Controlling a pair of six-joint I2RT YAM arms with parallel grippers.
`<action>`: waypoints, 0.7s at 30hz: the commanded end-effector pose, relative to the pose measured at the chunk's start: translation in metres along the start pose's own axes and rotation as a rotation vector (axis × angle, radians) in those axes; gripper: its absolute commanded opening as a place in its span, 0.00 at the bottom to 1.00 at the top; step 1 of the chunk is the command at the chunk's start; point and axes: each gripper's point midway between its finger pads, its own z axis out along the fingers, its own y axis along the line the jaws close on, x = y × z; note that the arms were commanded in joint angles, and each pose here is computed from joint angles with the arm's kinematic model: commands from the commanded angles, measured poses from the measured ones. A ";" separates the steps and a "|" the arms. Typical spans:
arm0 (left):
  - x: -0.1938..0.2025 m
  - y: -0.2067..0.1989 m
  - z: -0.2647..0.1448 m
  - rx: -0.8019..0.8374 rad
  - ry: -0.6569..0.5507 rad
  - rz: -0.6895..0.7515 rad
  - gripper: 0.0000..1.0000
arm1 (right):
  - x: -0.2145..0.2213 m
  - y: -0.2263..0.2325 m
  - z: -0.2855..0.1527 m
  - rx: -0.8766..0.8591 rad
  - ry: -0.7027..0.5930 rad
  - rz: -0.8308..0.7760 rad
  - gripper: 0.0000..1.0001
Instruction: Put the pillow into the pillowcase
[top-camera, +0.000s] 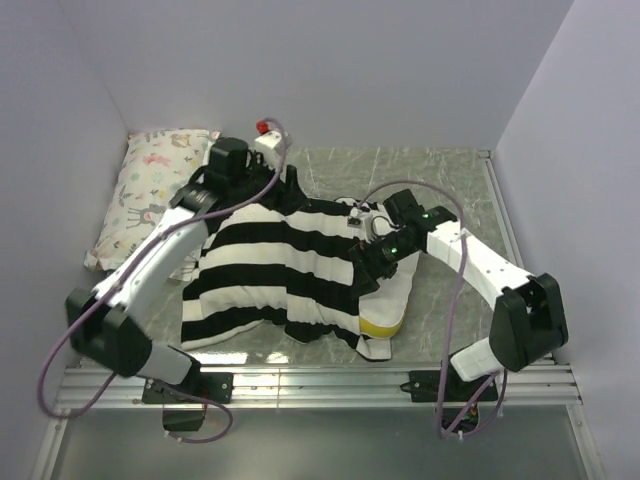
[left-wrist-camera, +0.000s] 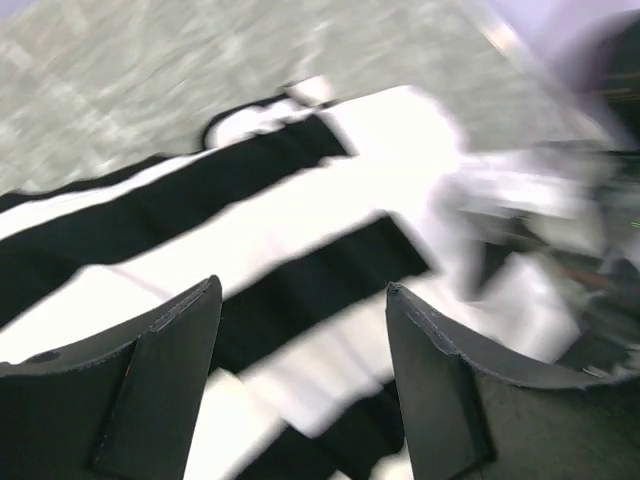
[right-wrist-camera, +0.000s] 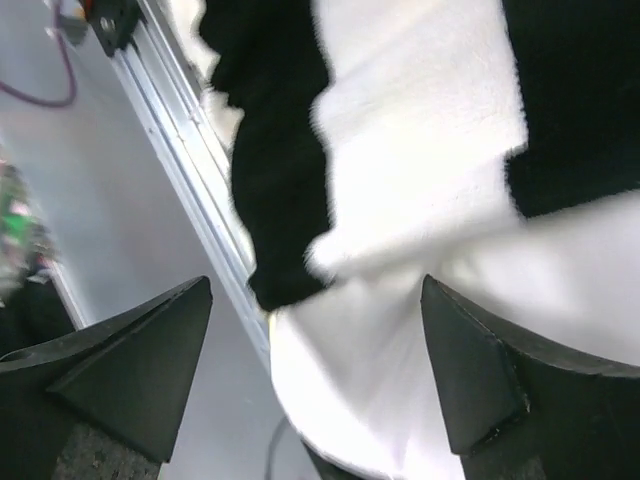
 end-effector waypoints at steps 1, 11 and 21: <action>0.029 0.056 0.036 -0.181 0.139 0.012 0.72 | 0.007 0.007 -0.044 0.111 0.058 -0.198 0.93; 0.153 -0.001 0.144 0.196 0.502 0.182 0.66 | -0.082 -0.096 -0.134 0.562 -0.277 -0.029 0.94; 0.179 -0.036 0.089 0.309 0.548 0.208 0.67 | -0.042 -0.175 -0.096 0.417 -0.156 0.170 0.96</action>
